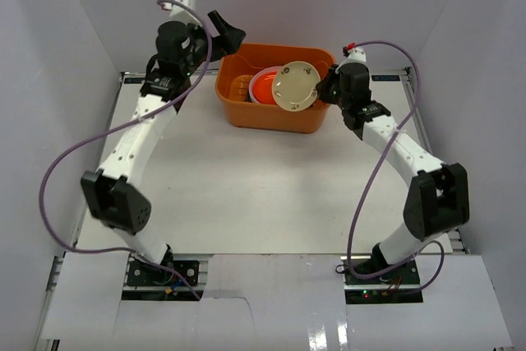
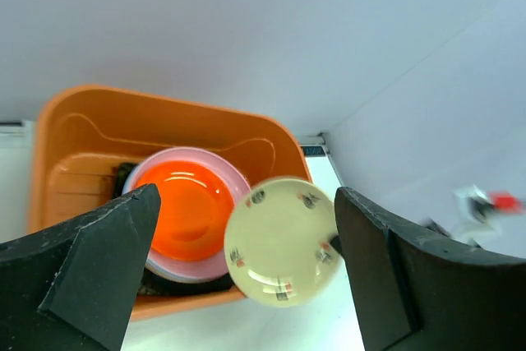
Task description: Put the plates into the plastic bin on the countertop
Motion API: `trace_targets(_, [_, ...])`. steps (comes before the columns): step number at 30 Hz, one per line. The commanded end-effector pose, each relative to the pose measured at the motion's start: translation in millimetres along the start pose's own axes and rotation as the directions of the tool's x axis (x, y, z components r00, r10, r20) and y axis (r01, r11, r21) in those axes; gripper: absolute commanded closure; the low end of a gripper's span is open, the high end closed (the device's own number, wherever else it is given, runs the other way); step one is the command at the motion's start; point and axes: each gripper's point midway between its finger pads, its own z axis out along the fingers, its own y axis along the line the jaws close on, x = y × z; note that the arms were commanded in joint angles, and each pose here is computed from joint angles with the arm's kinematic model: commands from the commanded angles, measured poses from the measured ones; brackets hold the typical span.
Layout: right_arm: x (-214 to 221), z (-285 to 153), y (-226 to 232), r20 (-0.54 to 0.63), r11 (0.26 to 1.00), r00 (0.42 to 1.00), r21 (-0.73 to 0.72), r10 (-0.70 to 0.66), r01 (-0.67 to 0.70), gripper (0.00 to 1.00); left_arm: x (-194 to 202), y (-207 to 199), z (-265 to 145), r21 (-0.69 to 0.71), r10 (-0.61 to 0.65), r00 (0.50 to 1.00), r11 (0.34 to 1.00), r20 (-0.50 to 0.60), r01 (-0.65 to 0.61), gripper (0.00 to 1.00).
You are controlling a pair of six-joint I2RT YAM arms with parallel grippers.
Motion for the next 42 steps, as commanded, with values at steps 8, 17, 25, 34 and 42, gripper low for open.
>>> trace_targets(8, [-50, 62, 17, 0.096, 0.997, 0.993, -0.047, 0.066, -0.062, 0.27, 57, 56, -127, -0.204, 0.085, 0.996, 0.975, -0.003, -0.084, 0.02])
trace_targets(17, [-82, -28, 31, 0.178, 0.991, 0.984, -0.126, -0.027, 0.05, 0.1, 129, 73, -170, -0.17, 0.068, 0.984, 0.981, -0.167, -0.097, 0.02])
trace_targets(25, [33, -139, 26, 0.059, 0.937, 0.994, -0.33, -0.097, 0.111, 0.1, 117, 6, -207, 0.13, 0.119, 0.98, 0.987, -0.16, -0.099, 0.02])
trace_targets(34, [30, -227, -20, 0.364, 0.967, 0.93, -0.209, -0.061, 0.145, 0.1, 129, 17, -266, 0.075, 0.102, 0.992, 0.993, -0.081, -0.096, 0.02])
trace_targets(42, [-5, -252, -9, 0.445, 0.958, 0.891, -0.205, -0.091, 0.2, 0.1, 113, -11, -286, 0.194, 0.122, 0.992, 0.973, 0.008, -0.121, 0.02])
